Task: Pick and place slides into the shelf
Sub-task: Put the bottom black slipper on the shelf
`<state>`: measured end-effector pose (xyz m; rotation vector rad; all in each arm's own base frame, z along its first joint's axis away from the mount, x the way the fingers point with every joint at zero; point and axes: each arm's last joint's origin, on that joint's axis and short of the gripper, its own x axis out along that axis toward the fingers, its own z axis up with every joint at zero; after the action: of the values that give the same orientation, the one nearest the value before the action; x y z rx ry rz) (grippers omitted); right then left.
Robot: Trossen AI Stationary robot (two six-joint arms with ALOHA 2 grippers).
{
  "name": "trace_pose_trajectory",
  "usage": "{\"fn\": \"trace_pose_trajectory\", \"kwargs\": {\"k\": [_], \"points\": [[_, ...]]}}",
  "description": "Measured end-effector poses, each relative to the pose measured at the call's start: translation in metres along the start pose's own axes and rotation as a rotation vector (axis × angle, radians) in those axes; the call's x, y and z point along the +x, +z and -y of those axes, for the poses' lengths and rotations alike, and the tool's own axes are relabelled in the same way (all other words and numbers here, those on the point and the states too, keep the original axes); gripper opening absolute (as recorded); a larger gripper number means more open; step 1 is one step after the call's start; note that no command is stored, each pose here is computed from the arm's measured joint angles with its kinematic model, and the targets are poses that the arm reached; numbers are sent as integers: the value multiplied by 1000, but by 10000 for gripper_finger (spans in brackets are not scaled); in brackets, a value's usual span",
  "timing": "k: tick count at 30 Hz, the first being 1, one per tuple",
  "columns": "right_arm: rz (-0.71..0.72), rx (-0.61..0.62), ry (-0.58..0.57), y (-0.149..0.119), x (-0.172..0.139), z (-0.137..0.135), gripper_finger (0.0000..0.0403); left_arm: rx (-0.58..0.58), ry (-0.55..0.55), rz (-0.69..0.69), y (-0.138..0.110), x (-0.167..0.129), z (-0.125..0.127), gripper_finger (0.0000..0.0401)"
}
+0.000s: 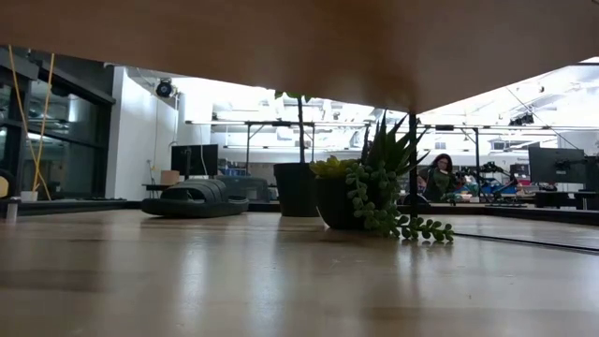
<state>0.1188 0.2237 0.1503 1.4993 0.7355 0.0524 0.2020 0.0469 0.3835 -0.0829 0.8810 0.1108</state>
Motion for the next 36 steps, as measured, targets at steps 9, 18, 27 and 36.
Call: {"fn": "trace_pose_trajectory", "kwargs": {"k": [9, 18, 27, 36], "points": [[-46, -13, 109, -21, 4, -44, 1, 14, 2, 0, 0, 0, 0, 58], [-51, -54, 161, -43, 3, -102, 0, -24, 5, 4, 0, 0, 0, 58], [10, -62, 156, -55, -7, -152, 0, -23, 21, 2, 0, 0, -1, 58], [362, -16, 285, -48, -21, -193, 0, 92, -38, 22, -2, -6, 2, 58]]}}
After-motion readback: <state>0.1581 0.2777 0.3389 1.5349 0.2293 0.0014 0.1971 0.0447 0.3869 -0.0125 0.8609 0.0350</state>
